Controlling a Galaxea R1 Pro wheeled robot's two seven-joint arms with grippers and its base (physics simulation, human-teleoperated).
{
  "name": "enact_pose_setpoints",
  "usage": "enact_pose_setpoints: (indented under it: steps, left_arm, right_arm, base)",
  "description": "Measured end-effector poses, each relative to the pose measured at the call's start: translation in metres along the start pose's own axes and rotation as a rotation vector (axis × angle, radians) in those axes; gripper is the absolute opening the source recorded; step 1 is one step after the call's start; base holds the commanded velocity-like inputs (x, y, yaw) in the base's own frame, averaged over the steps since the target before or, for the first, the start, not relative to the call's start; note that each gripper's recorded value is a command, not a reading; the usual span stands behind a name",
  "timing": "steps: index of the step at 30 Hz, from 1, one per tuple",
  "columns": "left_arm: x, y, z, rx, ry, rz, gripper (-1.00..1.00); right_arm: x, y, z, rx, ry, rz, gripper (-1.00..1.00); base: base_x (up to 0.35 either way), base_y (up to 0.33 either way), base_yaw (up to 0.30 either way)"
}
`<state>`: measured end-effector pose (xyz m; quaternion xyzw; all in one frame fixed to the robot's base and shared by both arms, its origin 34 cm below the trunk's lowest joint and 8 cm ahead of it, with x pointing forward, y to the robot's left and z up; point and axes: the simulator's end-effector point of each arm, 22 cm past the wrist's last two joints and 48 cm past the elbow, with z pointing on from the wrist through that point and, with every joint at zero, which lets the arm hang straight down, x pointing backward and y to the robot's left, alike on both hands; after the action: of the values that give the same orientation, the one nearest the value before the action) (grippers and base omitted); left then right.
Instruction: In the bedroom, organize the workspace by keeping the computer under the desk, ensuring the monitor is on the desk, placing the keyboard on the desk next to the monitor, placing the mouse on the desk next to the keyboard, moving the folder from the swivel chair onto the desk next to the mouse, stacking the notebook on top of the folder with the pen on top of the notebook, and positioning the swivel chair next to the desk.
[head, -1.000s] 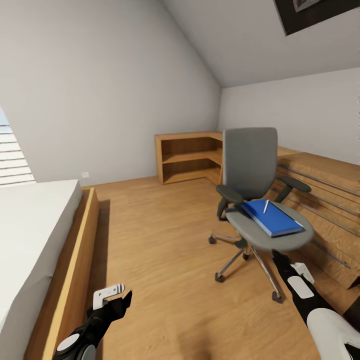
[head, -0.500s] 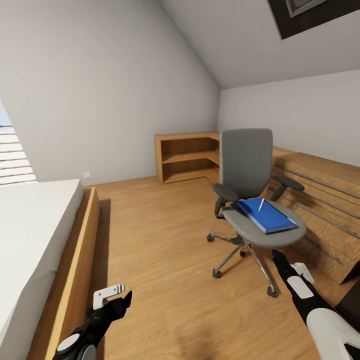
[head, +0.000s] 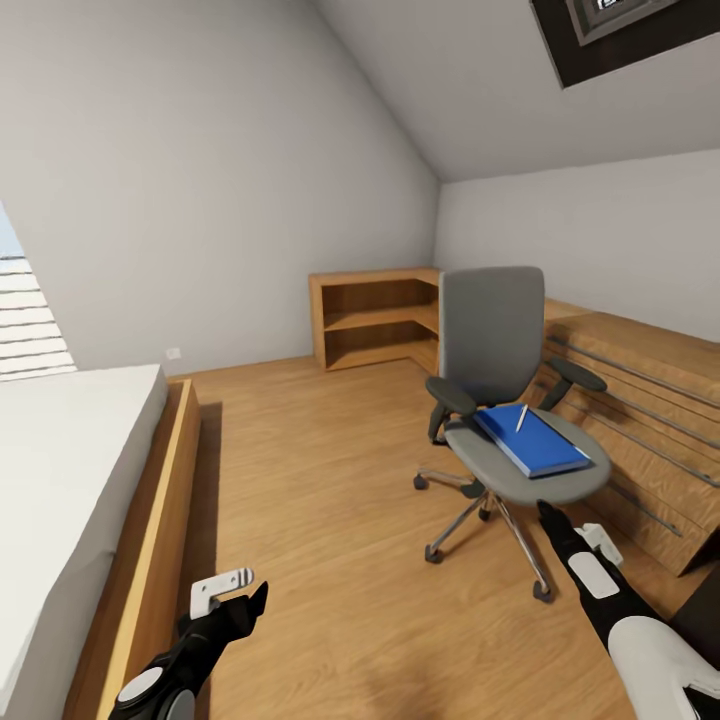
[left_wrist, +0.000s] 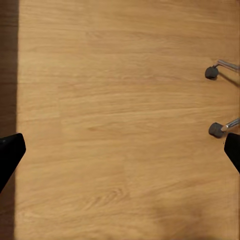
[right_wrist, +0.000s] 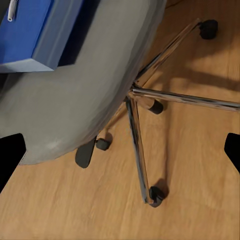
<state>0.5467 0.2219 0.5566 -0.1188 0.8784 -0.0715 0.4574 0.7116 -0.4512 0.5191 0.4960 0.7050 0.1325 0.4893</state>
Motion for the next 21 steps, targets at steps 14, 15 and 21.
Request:
enact_pose_setpoints:
  steps: [14,15,21]
  left_arm:
    - [-0.028,0.000,-0.012,-0.035,-0.003,0.000,1.00]
    - [-0.030,0.001,-0.013,-0.043,-0.003,0.000,1.00]
    - [-0.040,0.006,-0.018,-0.083,0.000,0.000,1.00]
  right_arm:
    - [-0.017,0.024,-0.009,0.002,-0.001,-0.014,1.00]
    - [-0.018,0.025,-0.010,0.002,-0.001,-0.014,1.00]
    - [-0.024,0.035,-0.014,0.003,-0.001,-0.015,1.00]
  base:
    - [0.000,0.000,0.000]
    - [-0.013,0.000,0.000]
    - [-0.159,0.000,0.000]
